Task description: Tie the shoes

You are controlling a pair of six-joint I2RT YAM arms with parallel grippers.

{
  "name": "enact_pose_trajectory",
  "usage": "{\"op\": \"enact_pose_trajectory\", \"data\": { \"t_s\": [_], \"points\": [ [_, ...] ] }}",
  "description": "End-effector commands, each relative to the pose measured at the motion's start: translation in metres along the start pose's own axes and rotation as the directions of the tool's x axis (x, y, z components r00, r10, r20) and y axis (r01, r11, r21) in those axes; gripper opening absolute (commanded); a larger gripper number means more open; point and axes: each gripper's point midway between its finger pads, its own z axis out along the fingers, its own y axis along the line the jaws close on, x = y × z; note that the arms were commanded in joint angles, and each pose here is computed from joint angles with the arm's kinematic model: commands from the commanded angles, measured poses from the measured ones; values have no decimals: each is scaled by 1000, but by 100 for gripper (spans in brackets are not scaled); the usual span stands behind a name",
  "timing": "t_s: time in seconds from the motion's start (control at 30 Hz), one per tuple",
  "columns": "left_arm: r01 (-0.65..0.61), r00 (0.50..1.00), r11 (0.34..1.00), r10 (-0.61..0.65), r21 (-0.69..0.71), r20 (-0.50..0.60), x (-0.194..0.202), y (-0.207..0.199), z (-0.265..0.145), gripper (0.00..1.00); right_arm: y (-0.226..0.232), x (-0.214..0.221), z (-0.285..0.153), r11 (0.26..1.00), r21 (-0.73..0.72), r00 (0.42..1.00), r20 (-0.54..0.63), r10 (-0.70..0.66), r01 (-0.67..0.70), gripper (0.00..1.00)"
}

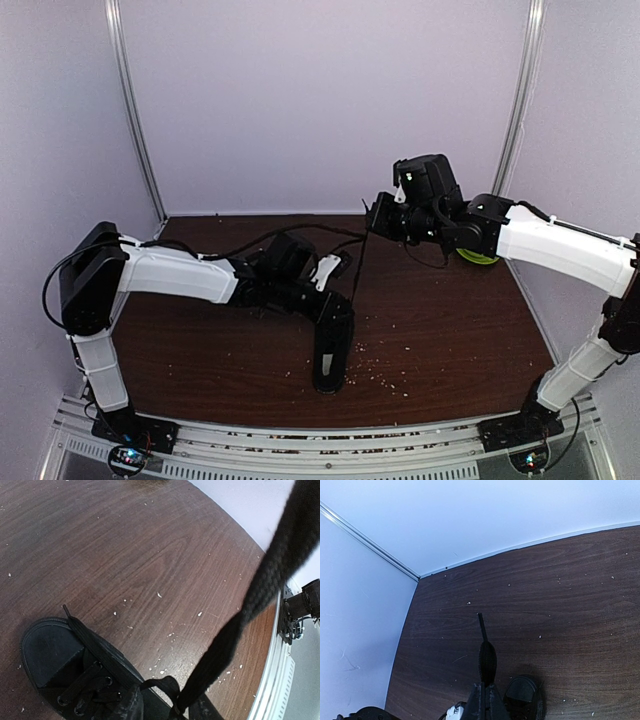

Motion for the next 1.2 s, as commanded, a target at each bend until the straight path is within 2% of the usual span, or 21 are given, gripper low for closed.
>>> {"op": "enact_pose_trajectory", "data": {
  "t_s": [0.0,0.1,0.23,0.47,0.7,0.97,1.0,1.1,1.17],
  "points": [
    [-30,999,999,29,18,26,-11,-8,4,26,3,-6,3,1000,-13,1000,15,18,-18,0],
    [-28,999,999,28,20,27,-11,-9,4,13,3,-5,4,1000,-12,1000,13,18,-18,0],
    [-27,999,999,26,17,43,-12,-9,1,1,0,-4,6,1000,-4,1000,10,17,-17,0],
    [-21,996,1000,19,16,89,-14,-10,-11,0,-5,10,27,1000,10,999,-49,-8,9,0],
    [-6,991,999,2,32,134,-19,-11,-26,0,-5,43,69,997,24,981,-182,-71,76,0],
    [12,989,1000,-16,28,146,-20,-6,-35,0,-4,84,118,990,2,935,-330,-130,138,1],
    [18,989,999,-22,26,146,-20,-4,-35,0,-4,88,122,990,-4,931,-340,-135,142,9],
    [30,988,999,-34,26,151,-21,-2,-36,0,-4,88,127,989,-14,928,-344,-142,146,44],
    [37,986,999,-40,25,162,-23,-1,-37,0,-5,79,126,988,-17,932,-328,-153,156,62]
  ]
}}
